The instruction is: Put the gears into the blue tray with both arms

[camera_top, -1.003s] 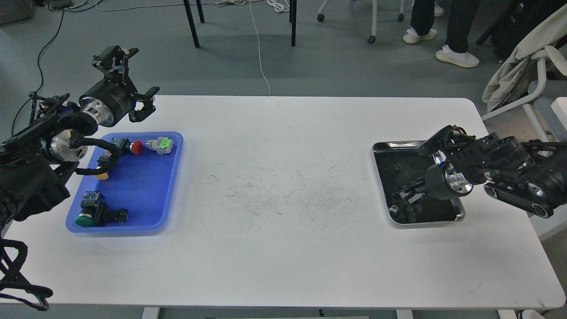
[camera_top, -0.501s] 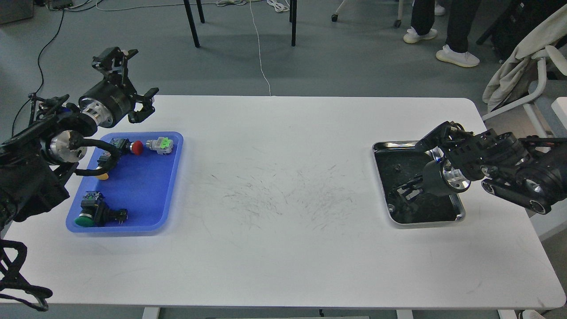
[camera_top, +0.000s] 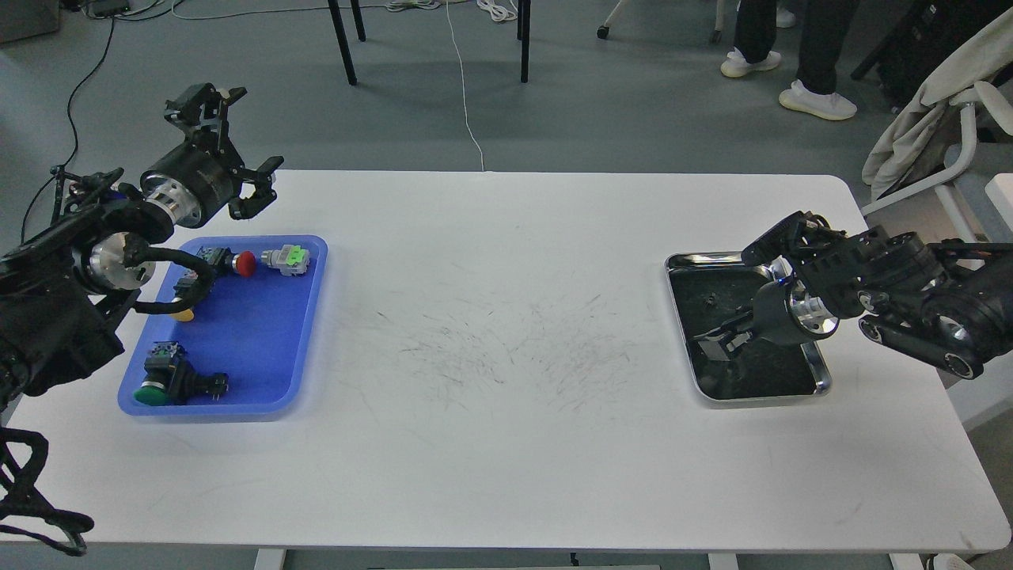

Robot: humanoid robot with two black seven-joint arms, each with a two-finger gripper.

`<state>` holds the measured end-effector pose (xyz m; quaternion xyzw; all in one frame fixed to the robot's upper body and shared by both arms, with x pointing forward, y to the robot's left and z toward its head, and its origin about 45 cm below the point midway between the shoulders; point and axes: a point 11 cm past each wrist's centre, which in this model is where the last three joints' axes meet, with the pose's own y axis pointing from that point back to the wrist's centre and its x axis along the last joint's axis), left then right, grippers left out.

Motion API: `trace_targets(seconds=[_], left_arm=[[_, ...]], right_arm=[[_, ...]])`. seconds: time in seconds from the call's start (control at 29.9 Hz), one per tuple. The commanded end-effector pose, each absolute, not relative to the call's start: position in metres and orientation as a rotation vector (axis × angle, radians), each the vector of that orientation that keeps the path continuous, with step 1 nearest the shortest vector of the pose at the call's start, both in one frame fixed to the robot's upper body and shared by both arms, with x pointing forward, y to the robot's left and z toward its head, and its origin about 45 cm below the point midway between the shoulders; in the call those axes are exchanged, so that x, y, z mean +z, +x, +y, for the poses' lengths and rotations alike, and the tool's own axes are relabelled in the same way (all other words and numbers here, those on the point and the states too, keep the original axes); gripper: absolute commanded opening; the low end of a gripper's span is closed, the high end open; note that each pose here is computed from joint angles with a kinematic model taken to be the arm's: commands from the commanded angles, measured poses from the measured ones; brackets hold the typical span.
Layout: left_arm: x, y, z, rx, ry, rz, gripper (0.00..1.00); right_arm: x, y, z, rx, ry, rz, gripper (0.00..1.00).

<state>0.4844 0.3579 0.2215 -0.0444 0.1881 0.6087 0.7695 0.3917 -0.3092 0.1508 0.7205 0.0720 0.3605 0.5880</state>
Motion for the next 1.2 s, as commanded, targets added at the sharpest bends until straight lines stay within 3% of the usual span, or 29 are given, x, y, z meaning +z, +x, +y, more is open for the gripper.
trace_targets(seconds=[0.0,0.4,0.74,0.94,1.17], left_arm=[[0.221,0.484,0.358,1.320,-0.097,0.411,0.99],[0.221,0.484,0.359,1.324,-0.102,0.405,0.99],[0.220,0.483,0.364,1.337,-0.094,0.402,0.99],[0.220,0.483,0.363,1.335,-0.095,0.403,0.99],[0.221,0.484,0.364,1.336,-0.094,0.400,0.99]], right_arm=[[0.149,0.394,-0.309,0.840,1.672,0.163,0.56],[0.142,0.398,-0.300,0.855,1.669,0.167,0.53],[0.141,0.392,-0.294,0.854,1.696,0.216,0.33],[0.139,0.389,-0.297,0.850,1.694,0.252,0.12],[0.139,0.389,-0.297,0.849,1.691,0.255,0.04]])
